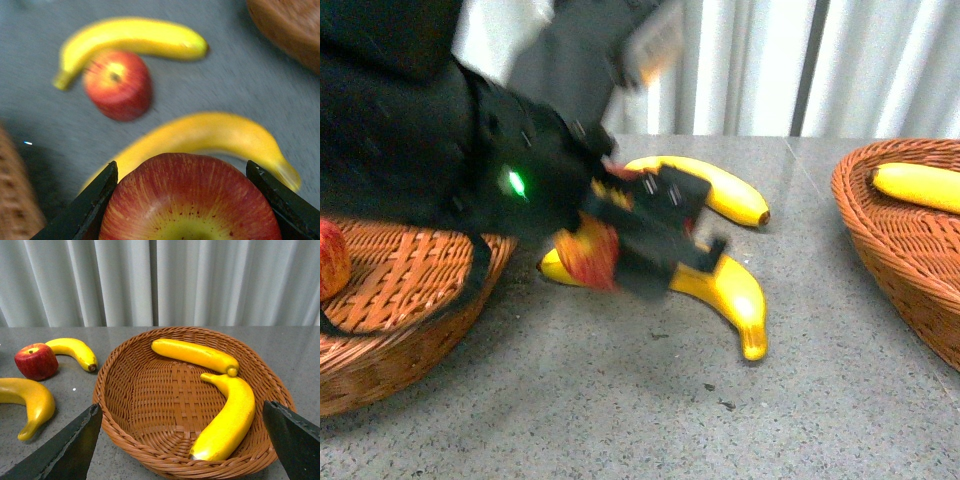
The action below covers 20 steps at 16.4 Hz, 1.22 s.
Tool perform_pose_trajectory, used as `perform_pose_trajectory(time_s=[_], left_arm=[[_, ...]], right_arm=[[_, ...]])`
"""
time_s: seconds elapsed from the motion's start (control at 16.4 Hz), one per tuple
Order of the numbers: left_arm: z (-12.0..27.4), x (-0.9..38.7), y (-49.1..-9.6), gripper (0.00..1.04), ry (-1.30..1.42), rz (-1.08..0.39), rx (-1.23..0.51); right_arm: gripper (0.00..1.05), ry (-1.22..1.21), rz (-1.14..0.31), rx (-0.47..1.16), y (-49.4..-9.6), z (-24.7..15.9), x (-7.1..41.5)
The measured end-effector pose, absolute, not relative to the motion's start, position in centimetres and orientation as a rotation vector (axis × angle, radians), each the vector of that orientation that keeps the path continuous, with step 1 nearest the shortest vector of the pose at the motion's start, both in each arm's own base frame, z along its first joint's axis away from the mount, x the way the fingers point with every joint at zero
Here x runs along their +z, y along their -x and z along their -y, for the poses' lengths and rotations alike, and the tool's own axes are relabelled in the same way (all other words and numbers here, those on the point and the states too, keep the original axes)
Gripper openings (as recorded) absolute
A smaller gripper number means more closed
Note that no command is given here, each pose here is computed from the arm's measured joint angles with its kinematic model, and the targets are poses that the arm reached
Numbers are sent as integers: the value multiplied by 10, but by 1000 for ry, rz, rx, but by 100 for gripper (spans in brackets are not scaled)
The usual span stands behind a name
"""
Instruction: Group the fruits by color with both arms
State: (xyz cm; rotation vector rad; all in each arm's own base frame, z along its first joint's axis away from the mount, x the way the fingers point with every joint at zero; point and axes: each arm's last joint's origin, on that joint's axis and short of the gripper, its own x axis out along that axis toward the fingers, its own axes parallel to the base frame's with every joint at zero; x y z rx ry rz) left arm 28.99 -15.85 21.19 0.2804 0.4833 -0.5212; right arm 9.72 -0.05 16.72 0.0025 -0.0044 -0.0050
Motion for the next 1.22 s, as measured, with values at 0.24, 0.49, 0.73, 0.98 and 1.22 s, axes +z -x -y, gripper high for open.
perform_pose_trajectory(time_s=[0.24, 0.49, 0.73, 0.98, 1.22], left_arm=[[87, 241, -299, 68, 5, -422, -145], [79, 204, -294, 68, 157, -556, -64], [78, 204, -294, 91, 212, -557, -27], [106, 238, -295, 98, 147, -419, -140], [115, 255, -303, 98, 100, -372, -203]], right_arm=[[98, -2, 4, -5, -97, 0, 167], [98, -2, 4, -5, -97, 0, 167], [98, -2, 4, -5, -97, 0, 167], [98, -2, 5, -5, -97, 0, 167], [98, -2, 4, -5, -97, 0, 167]])
